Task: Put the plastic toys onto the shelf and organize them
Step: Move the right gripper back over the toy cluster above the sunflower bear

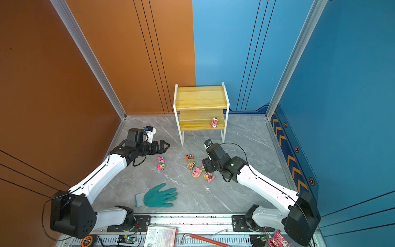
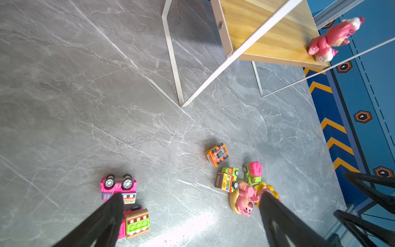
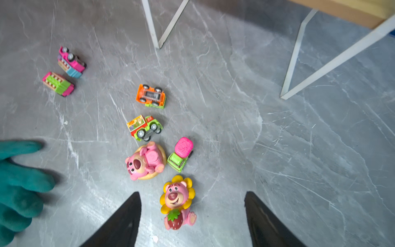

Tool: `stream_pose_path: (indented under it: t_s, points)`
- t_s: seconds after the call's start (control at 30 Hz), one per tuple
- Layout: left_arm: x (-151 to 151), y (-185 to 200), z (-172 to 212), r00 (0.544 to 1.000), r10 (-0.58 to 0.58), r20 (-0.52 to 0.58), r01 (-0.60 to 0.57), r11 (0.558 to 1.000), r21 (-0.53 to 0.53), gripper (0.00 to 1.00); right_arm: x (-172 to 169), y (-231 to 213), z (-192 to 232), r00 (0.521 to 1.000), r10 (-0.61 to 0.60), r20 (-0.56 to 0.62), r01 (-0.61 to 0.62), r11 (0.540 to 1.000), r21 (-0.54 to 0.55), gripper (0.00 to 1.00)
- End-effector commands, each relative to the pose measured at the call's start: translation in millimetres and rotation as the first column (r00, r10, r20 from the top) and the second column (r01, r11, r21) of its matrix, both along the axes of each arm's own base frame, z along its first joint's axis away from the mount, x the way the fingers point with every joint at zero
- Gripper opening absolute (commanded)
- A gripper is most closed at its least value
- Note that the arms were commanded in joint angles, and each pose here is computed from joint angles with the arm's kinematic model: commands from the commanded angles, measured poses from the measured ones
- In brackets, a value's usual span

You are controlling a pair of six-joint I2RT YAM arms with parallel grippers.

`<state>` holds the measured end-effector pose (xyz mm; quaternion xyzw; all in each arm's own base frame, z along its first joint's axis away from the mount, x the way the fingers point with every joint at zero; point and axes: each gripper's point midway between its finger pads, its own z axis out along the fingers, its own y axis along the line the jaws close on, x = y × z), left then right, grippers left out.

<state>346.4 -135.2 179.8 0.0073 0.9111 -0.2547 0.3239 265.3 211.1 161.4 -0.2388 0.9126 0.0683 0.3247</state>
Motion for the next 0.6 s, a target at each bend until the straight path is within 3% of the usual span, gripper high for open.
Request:
stream_pose_path:
  t_s: [0.0,0.4,0.57]
  points:
    - [-5,2,3,1.000,-0.018,0.013,0.017,0.999,0.043,1.00,-28,-11,-28,0.983,0.071,-0.169,-0.099,0.982,-0.161,0.81]
    - [-8,-4,4,0.999,-0.049,0.012,0.049,0.998,0.048,0.99,-32,15,-61,0.896,0.221,-0.384,-0.339,0.901,-0.272,0.91]
    - [-9,-5,5,0.998,-0.055,0.016,0.054,0.998,0.044,0.99,-40,12,-82,0.851,0.226,-0.475,-0.406,0.856,-0.320,0.93]
